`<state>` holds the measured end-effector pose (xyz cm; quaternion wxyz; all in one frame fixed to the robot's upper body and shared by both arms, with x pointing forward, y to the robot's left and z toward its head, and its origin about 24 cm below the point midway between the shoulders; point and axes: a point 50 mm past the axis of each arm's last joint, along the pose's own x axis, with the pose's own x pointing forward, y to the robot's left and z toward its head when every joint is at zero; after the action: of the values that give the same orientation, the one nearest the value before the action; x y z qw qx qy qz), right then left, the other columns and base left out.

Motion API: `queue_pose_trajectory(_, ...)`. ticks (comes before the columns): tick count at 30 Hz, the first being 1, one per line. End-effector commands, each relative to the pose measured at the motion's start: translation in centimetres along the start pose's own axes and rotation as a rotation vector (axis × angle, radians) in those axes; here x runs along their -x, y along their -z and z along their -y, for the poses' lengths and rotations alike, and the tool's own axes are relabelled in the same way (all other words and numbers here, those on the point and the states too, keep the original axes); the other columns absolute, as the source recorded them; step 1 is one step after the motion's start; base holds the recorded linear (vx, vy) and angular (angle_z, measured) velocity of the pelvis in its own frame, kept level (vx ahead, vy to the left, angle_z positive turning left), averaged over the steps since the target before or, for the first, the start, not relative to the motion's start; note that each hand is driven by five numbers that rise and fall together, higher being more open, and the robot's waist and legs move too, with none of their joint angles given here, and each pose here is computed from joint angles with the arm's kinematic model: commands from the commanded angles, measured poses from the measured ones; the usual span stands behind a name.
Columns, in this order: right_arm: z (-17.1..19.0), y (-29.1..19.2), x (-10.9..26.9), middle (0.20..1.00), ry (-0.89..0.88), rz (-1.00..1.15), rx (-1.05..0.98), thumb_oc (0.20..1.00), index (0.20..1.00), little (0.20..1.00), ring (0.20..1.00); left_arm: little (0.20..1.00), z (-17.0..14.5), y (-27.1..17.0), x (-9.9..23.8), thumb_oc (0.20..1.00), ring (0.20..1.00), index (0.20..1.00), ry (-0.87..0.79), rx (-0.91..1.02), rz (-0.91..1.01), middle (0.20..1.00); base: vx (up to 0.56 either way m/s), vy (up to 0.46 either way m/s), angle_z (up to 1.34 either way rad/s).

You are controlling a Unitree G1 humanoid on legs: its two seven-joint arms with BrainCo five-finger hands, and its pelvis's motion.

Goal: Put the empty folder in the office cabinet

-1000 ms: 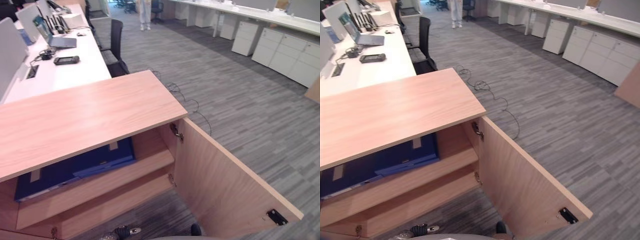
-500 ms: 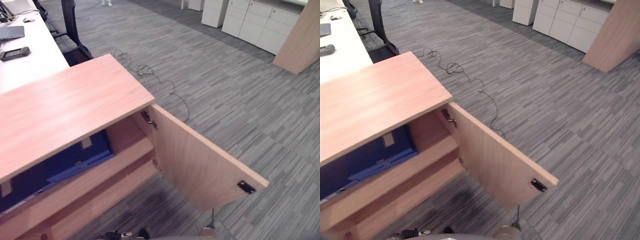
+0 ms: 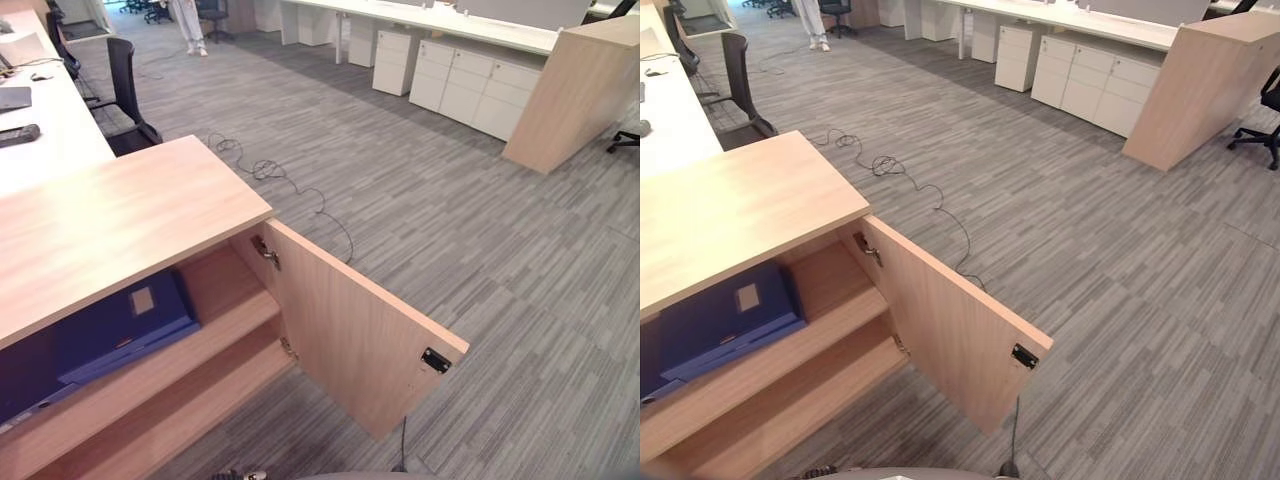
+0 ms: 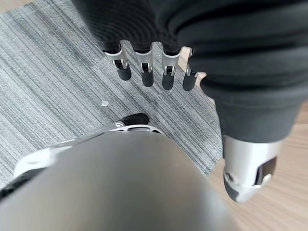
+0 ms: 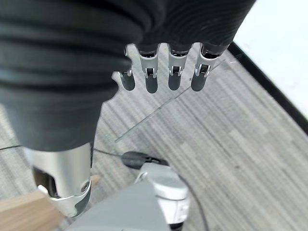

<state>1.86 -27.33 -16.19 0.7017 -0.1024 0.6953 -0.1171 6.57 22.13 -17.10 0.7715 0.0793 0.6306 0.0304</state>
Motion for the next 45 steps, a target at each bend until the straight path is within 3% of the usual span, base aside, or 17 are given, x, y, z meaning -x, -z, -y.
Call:
queue_pose_trajectory(1, -0.1, -2.4, 0.1, 1.000, 0.041, 0.079, -0.051, 1.000, 1.000, 1.000, 1.000, 1.000, 0.5, -1.1, -0.1, 1.000, 1.000, 1.000, -0.001, 0.068, 0.018, 1.000, -0.06, -0.212, 0.21)
queue_pose_trajectory(4, 1.5, -5.1, 0.5, 1.000, 0.107, 0.201, -0.069, 1.000, 1.000, 1.000, 1.000, 1.000, 0.2, -1.5, -0.1, 1.000, 1.000, 1.000, -0.020, 0.093, 0.034, 1.000, -0.13, -0.207, 0.21)
queue_pose_trajectory(5, 3.1, -8.8, 1.5, 1.000, 0.161, 0.347, -0.091, 1.000, 1.000, 1.000, 1.000, 1.000, 0.1, -2.7, -0.1, 1.000, 1.000, 1.000, -0.029, 0.124, 0.070, 1.000, -0.30, -0.276, 0.05)
queue_pose_trajectory(9, 3.8, -10.5, 2.2, 1.000, 0.181, 0.432, -0.109, 1.000, 1.000, 1.000, 1.000, 1.000, 0.1, -2.1, -0.1, 1.000, 1.000, 1.000, -0.030, 0.150, 0.053, 1.000, -0.11, -0.105, 0.25)
queue_pose_trajectory(24, 2.0, -6.7, 1.0, 1.000, 0.161, 0.309, -0.124, 1.000, 1.000, 1.000, 1.000, 1.000, 1.5, -1.8, -0.1, 1.000, 1.000, 1.000, 0.012, 0.085, 0.062, 1.000, -0.10, 0.064, 0.20)
queue_pose_trajectory(30, 2.3, -8.0, 1.4, 1.000, 0.161, 0.362, -0.122, 1.000, 1.000, 1.000, 1.000, 1.000, 0.4, -1.3, -0.1, 1.000, 1.000, 1.000, -0.019, 0.070, 0.052, 1.000, -0.18, 0.158, 0.02)
queue_pose_trajectory(38, 0.7, -15.3, 5.8, 1.000, 0.100, 0.777, 0.121, 1.000, 1.000, 1.000, 1.000, 1.000, -1.1, -0.3, 0.1, 1.000, 1.000, 1.000, -0.054, 0.117, 0.042, 1.000, -0.10, 0.108, -0.09)
queue_pose_trajectory(45, -2.1, -16.1, 8.3, 1.000, -0.021, 0.949, 0.317, 1.000, 1.000, 1.000, 1.000, 1.000, -1.4, 0.2, 0.1, 1.000, 1.000, 1.000, -0.061, 0.142, 0.034, 1.000, -0.03, 0.035, -0.02)
